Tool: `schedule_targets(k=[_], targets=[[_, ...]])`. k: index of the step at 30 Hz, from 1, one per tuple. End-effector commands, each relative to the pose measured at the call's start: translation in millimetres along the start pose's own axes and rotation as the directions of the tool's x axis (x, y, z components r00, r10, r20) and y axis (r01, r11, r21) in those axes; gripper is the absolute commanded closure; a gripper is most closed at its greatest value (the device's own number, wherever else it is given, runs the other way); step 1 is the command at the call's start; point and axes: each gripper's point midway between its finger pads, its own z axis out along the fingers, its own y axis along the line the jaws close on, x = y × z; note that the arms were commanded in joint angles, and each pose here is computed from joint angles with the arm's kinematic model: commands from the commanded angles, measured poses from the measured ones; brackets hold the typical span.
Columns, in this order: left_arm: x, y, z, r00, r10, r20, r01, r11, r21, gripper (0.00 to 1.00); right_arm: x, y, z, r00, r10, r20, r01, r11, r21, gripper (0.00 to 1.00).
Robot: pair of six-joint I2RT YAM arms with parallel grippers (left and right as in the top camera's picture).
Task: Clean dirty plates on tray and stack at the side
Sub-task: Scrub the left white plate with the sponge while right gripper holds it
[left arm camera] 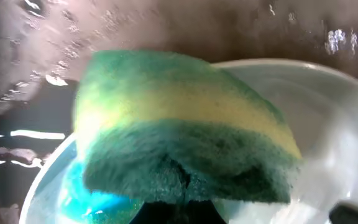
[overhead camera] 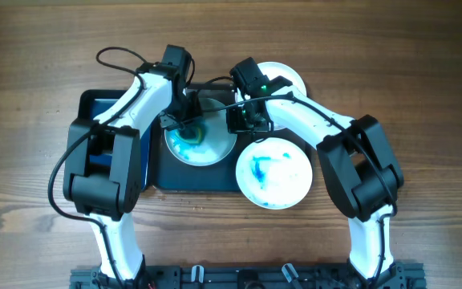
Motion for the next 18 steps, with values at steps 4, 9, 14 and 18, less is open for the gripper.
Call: schedule_targets(k=[4, 9, 14, 18], targets=[[74, -40, 10, 0.869, 0.448, -0.209, -0.343, 0.851, 0.397, 0.96, 0, -11, 0, 1.000, 0.023, 0.010, -0.023, 0.999, 0.041, 0.96], [6, 25, 28, 0.995, 0.079, -0.056, -0.082, 0.995, -0.053, 0.96, 0, -11, 0, 1.000, 0.023, 0.011, -0.023, 0.999, 0.041, 0.95], [-36, 90, 5, 0.951, -0.122, 0.285, 0.241, 0.871, -0.429, 0.96, 0, -13, 1, 1.000, 0.024, 0.011, -0.024, 0.998, 0.049, 0.96], [-10, 66, 16, 0.987, -0.081, 0.140, 0.129, 0.916, -0.379, 0.96, 0, -13, 1, 1.000, 0.024, 0.013, -0.025, 0.999, 0.048, 0.96]])
